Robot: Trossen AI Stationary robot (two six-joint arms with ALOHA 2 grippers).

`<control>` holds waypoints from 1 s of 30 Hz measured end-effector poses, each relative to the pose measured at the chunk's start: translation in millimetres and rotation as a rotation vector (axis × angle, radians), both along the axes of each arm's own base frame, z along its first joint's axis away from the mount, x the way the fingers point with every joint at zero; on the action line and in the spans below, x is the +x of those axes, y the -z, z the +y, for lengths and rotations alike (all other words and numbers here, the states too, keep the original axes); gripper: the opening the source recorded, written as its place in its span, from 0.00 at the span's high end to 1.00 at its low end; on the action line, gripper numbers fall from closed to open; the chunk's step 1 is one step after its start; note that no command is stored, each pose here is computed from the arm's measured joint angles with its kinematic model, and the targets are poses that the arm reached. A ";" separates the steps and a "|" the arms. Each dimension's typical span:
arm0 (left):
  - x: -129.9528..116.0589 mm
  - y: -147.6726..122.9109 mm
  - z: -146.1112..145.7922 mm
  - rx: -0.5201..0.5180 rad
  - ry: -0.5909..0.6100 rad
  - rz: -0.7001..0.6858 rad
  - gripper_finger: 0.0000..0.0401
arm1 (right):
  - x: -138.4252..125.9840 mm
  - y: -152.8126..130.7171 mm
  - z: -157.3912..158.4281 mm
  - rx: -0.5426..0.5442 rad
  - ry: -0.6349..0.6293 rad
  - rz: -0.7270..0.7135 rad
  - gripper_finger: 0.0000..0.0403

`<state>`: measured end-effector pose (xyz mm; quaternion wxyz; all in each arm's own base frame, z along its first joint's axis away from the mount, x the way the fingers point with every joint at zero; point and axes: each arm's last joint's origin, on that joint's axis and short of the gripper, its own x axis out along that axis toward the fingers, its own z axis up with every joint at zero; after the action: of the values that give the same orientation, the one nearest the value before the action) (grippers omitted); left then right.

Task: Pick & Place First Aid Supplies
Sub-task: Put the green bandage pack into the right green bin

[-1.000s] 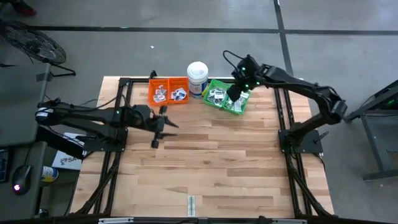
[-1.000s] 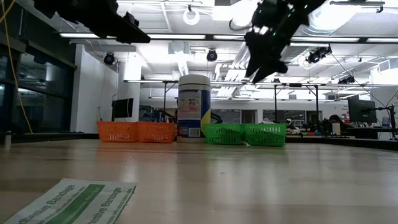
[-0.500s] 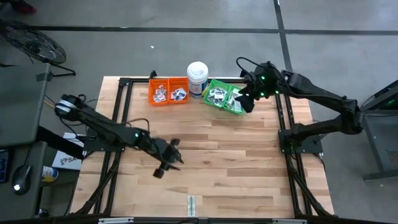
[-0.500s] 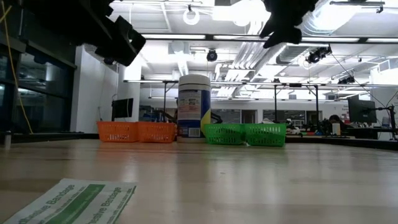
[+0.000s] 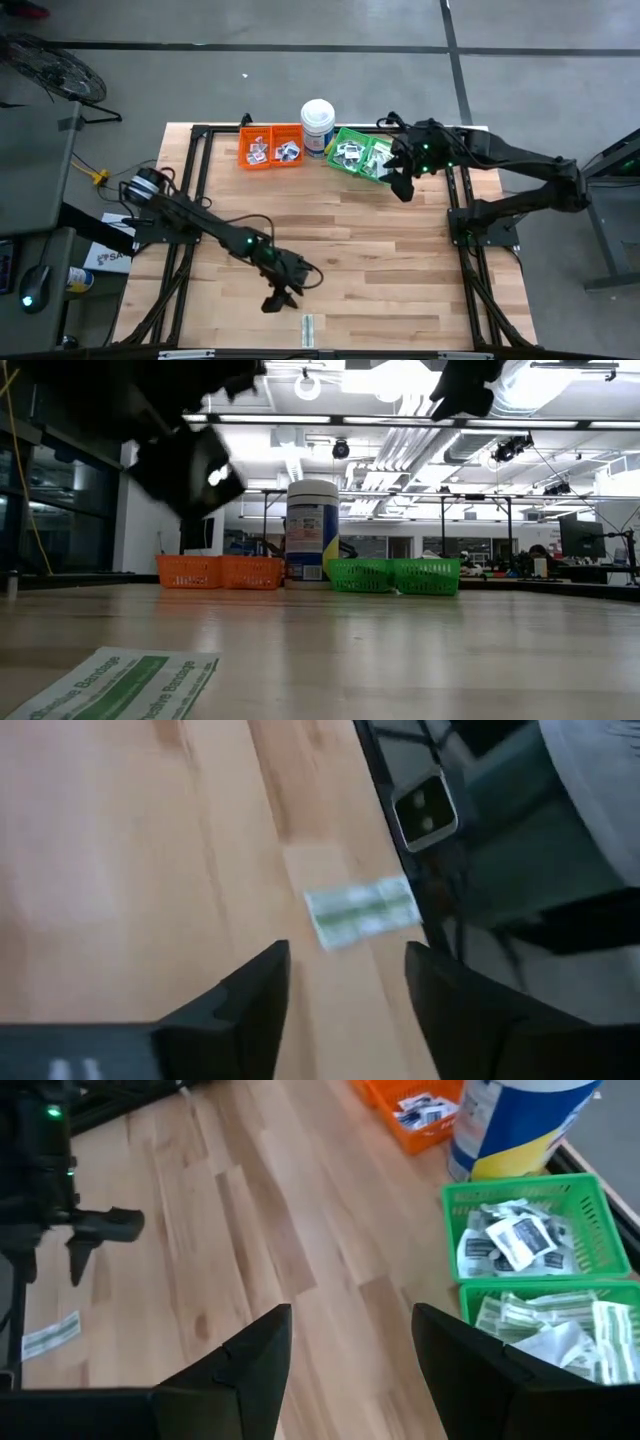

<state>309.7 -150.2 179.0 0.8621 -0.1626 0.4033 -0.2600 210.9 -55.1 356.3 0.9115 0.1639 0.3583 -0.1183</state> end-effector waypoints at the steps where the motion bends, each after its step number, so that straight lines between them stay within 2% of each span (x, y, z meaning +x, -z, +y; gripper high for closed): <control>1: 0.8 4.1 -1.2 -0.027 0.004 0.040 0.50 | 0.5 0.2 2.6 -0.003 -0.002 0.004 0.50; 4: 5.4 15.1 -4.0 -0.117 0.019 0.154 0.42 | 2.0 0.6 10.1 -0.007 -0.010 0.011 0.50; 7: 11.0 24.4 -7.3 -0.142 0.028 0.189 0.38 | 3.6 0.6 18.1 -0.004 -0.024 0.011 0.50; 11: 18.6 29.4 -10.0 -0.152 0.005 0.171 0.38 | 4.9 0.8 28.0 -0.010 -0.038 0.015 0.50; 17: 20.7 49.1 -11.0 -0.178 -0.045 0.256 0.38 | 5.8 1.1 40.7 -0.028 -0.050 0.021 0.50; 22: 30.2 59.5 -15.1 -0.206 -0.064 0.257 0.38 | 6.0 1.3 48.1 -0.033 -0.056 0.023 0.50; 30: 40.3 61.7 -19.6 -0.206 -0.079 0.256 0.38 | 5.1 2.2 56.6 -0.027 -0.070 0.036 0.50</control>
<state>350.0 -169.8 117.4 0.7920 -0.2978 0.4743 -0.2429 216.0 1.5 354.1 0.9106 0.1370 0.3784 -0.0942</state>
